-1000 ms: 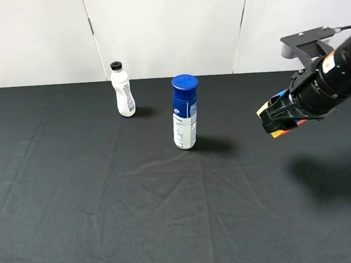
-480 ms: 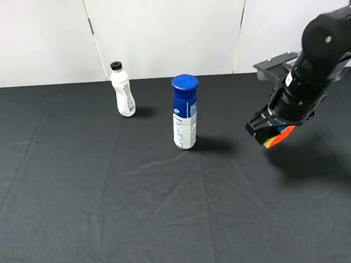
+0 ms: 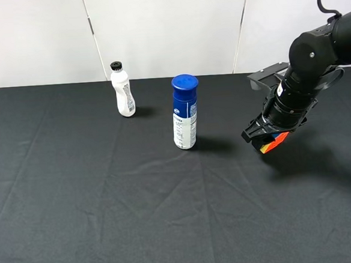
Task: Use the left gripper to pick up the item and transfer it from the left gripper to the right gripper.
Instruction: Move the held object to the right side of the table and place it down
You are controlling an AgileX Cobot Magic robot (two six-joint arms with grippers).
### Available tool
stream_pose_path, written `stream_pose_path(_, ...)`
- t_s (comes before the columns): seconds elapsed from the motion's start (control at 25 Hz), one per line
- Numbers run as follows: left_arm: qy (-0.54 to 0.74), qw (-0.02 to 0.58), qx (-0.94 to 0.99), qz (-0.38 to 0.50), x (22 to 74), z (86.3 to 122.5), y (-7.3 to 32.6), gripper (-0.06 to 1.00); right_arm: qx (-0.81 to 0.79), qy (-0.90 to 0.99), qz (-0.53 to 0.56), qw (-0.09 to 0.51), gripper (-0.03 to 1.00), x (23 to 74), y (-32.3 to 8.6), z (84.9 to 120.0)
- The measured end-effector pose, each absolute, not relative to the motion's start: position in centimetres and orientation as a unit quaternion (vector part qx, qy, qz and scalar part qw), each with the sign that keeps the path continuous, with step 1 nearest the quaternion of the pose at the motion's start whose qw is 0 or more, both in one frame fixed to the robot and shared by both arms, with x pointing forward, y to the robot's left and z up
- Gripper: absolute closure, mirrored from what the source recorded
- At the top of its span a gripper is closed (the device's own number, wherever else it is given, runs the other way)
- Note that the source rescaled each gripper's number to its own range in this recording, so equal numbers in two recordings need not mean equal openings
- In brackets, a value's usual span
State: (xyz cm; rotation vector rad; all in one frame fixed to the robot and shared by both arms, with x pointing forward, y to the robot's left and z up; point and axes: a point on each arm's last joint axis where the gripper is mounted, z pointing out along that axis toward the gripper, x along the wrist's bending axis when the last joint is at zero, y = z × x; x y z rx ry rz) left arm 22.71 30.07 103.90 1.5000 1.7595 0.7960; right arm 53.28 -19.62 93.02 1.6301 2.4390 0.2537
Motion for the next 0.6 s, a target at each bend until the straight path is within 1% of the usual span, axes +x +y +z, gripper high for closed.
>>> stream_pose_path(0.24,0.676,0.341,0.577,0.306,22.71,103.9,30.07,-0.03,0.55,0.824,0.088,0.1,0.97,53.35,-19.6,92.98)
stream_pose_path(0.28,0.676,0.341,0.577,0.306,22.71,103.9,30.07,-0.03,0.55,0.824,0.088,0.1,0.87,53.35,-19.6,92.98)
stream_pose_path(0.32,0.676,0.341,0.577,0.306,22.71,103.9,30.07,-0.03,0.55,0.824,0.088,0.1,0.54,53.36,-19.59,92.98)
stream_pose_path(0.36,0.676,0.341,0.577,0.306,22.71,103.9,30.07,-0.03,0.55,0.824,0.089,0.101,0.34,53.37,-19.59,92.98)
stream_pose_path(0.4,0.676,0.341,0.577,0.306,22.71,103.9,30.07,-0.03,0.55,0.824,0.089,0.101,0.18,53.37,-19.59,92.98)
stream_pose_path(0.44,0.676,0.341,0.577,0.306,22.71,103.9,30.07,-0.03,0.55,0.824,0.089,0.101,0.09,53.37,-19.59,92.98)
stream_pose_path(0.48,0.676,0.341,0.577,0.306,22.71,103.9,30.07,-0.03,0.55,0.824,0.089,0.101,0.04,53.37,-19.59,92.98)
stream_pose_path(0.6,0.676,0.341,0.577,0.306,22.71,103.9,30.07,-0.03,0.55,0.824,0.091,0.102,-0.02,53.4,-19.58,92.99)
